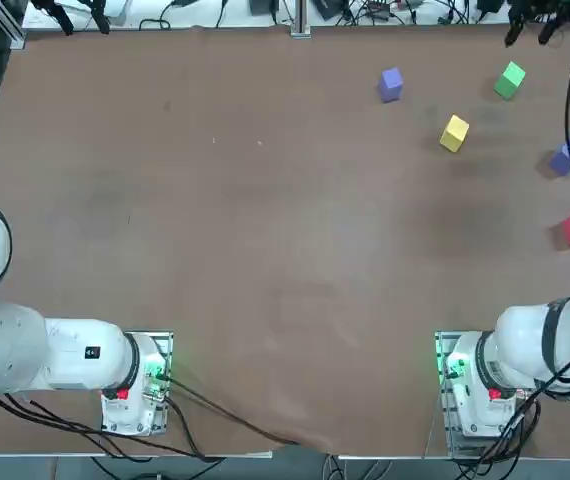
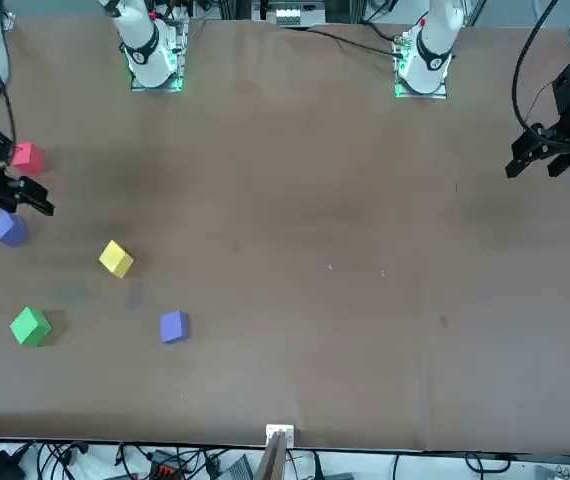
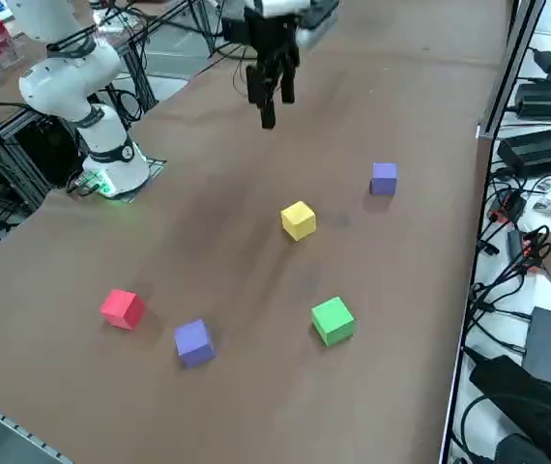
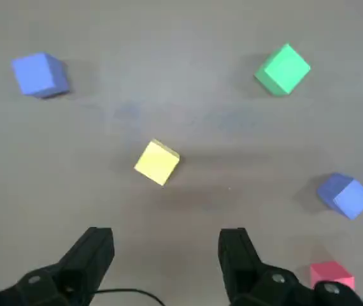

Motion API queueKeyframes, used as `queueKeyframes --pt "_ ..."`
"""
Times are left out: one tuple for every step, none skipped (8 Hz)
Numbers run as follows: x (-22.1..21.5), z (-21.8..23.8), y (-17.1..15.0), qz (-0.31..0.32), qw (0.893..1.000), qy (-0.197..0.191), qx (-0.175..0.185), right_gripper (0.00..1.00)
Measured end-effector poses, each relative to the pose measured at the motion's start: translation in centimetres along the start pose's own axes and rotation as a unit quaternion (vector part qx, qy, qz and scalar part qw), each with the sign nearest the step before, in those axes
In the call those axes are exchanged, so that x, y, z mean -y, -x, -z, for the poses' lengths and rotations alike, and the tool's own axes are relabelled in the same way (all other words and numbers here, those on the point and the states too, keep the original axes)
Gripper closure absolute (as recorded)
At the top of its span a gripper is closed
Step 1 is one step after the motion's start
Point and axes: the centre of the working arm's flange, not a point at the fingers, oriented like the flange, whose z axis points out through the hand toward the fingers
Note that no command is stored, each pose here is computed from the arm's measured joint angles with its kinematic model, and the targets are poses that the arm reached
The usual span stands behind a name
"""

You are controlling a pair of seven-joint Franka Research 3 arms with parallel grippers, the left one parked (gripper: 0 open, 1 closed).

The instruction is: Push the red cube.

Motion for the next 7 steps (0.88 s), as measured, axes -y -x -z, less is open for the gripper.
queueKeyframes --pt "0.9 0.6 0.0 0.007 1.0 0.002 0.001 0.0" --pt "1.5 1.0 0.4 0.01 1.0 0.004 0.01 0.0" --pt "1.8 1.7 1.0 0.012 1.0 0.006 0.018 0.0" --pt "2.4 2.7 1.6 0.016 1.0 0.006 0.017 0.0" --pt "2.8 3.8 2.4 0.017 1.0 -0.003 0.013 0.0" --pt "3.1 4.7 3.3 0.016 1.0 -0.018 0.008 0.0" --pt "3.0 5.4 4.2 0.014 1.0 -0.026 0.003 0.0"
